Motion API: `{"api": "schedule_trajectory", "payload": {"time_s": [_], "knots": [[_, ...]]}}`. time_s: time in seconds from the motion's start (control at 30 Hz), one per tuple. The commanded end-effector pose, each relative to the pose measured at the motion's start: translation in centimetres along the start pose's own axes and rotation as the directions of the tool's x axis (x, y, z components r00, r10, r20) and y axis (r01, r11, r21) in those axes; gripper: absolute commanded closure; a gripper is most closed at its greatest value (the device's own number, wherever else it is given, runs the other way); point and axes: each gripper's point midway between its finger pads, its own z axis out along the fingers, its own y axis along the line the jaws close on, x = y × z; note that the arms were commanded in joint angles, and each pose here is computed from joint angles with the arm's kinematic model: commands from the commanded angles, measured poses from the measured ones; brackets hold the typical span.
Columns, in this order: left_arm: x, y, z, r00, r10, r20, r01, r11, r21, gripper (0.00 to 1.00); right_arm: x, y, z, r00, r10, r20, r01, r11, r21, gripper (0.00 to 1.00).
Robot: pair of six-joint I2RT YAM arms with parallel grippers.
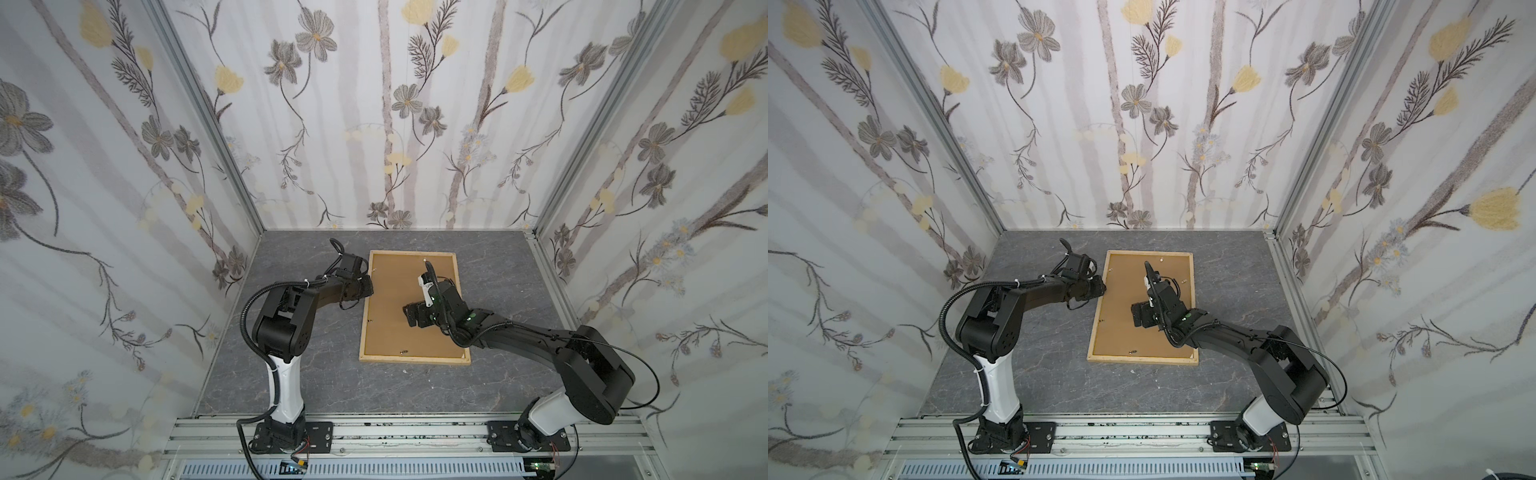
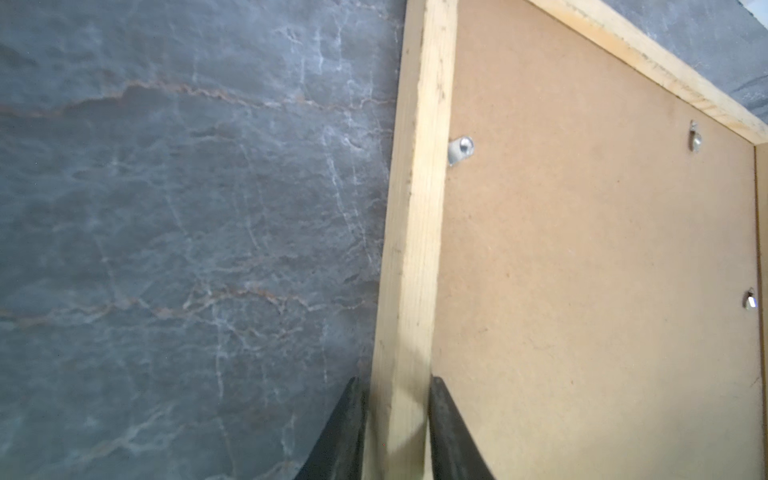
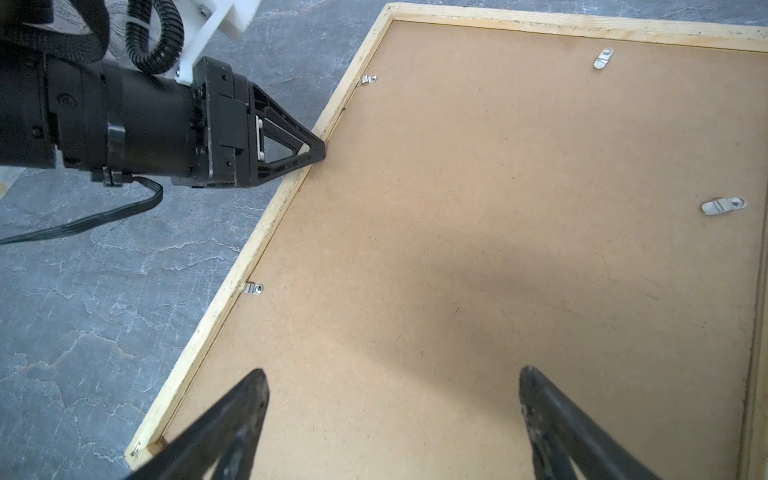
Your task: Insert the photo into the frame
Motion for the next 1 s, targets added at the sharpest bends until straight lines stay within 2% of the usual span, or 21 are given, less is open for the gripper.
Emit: {"api": "schedule_trajectory", "payload": {"time_s": [0.0,0.17,0.4,0.7,0.97], "knots": [[5.6,2.5,-0.5,0.985,-0.069,-0.158,0.055,0.994,-0.095,0.76,-0.3,0.3,0.1,1.000,0.003,0.007,-0.003,1.000,-0.017,0.07],[7.5,1.8,-1.6,0.982,-0.127,-0.142,0.123,0.992,-0.042,0.76,0.1,0.3,0.5,1.000,0.003,-0.007,-0.003,1.000,-0.020,0.07],[9.7,0.9,-3.0,0.978,-0.148,-0.144,0.149,0.989,-0.005,0.78,0.5,0.2,0.5,1.000,0.008,-0.014,-0.008,1.000,-0.025,0.08],[11.5,1.3,-4.1,0.981,-0.120,-0.155,0.119,0.993,-0.020,0.79,0.5,0.3,0.3,1.000,0.015,-0.008,-0.016,0.999,-0.033,0.08],[12.6,1.3,-4.6,0.983,-0.020,-0.185,0.016,1.000,-0.021,0.79,0.3,0.1,0.4,1.000,0.006,-0.008,-0.006,1.000,-0.022,0.08]]}}
